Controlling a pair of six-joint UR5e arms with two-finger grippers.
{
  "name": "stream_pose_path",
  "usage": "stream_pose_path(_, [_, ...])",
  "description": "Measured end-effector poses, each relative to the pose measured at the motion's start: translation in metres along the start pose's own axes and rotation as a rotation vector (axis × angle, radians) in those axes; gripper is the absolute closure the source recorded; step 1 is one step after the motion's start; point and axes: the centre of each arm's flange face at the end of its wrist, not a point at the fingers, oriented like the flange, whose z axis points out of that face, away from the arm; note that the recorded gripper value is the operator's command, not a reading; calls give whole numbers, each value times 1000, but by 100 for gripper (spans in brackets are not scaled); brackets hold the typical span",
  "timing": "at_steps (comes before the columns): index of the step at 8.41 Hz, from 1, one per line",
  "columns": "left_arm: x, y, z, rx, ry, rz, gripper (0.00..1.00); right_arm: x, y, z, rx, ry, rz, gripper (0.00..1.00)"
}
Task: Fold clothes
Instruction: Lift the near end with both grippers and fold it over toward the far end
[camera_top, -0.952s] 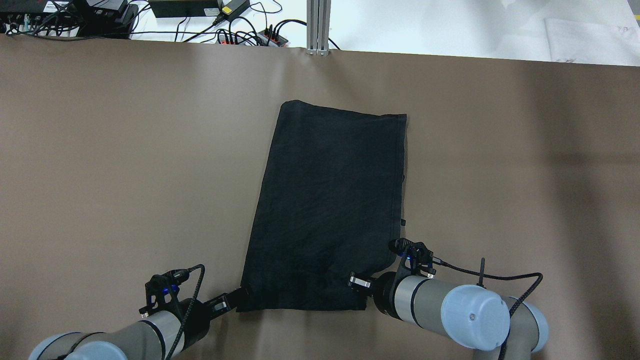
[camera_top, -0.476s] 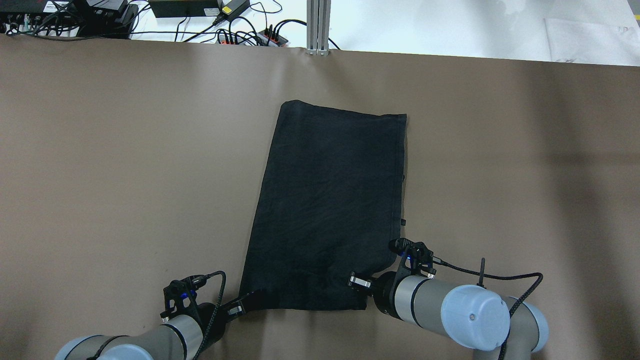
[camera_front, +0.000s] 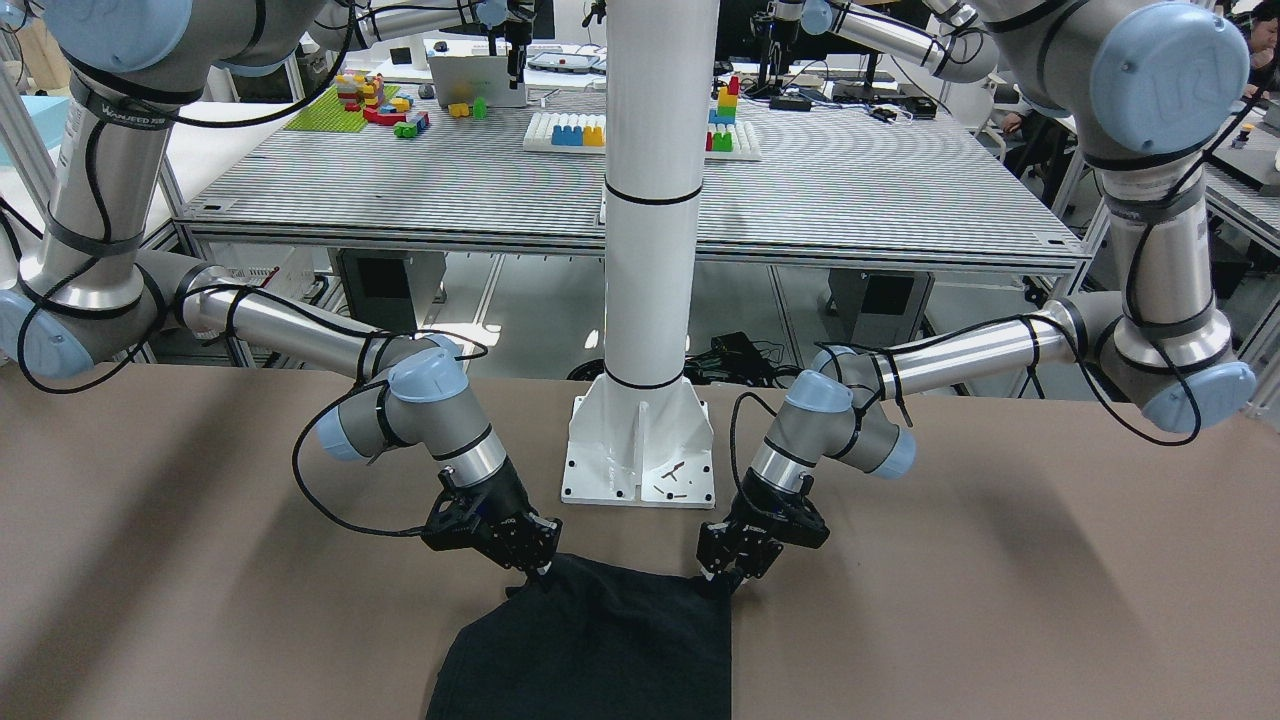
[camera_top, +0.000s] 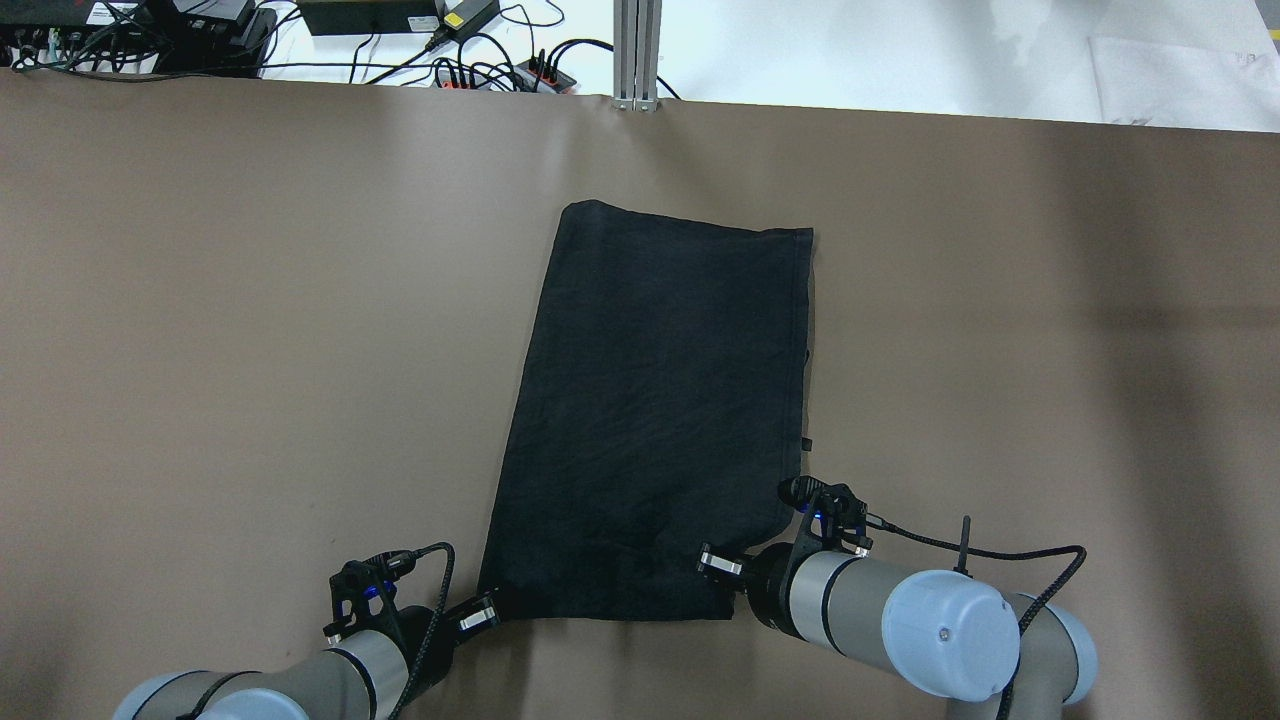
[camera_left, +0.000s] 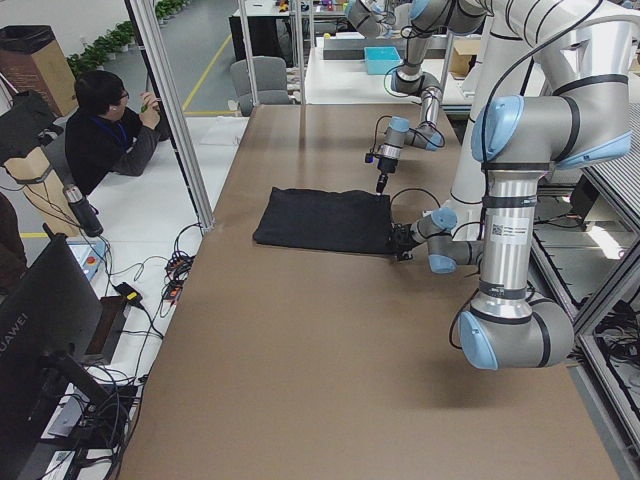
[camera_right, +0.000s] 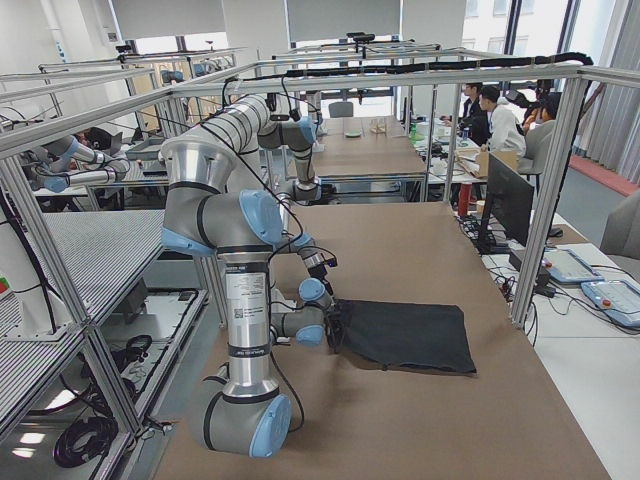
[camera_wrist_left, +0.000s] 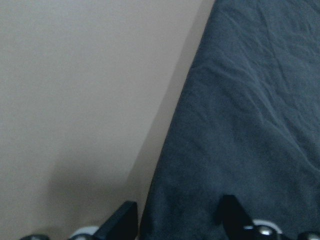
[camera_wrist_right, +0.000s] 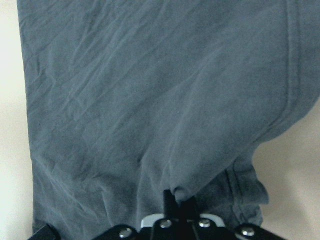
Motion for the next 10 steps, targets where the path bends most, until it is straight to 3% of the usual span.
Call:
stream_pose_path(4, [37, -4, -34, -33, 83, -36, 100, -2, 1, -5, -9, -7, 0, 100])
stream_pose_path(7, [61, -23, -105, -88, 176, -61, 100, 10, 11, -49, -65, -26, 11, 100])
stream_pose_path(10, [87, 7, -148, -178, 257, -87, 100, 30, 34, -96, -149, -17, 40, 100])
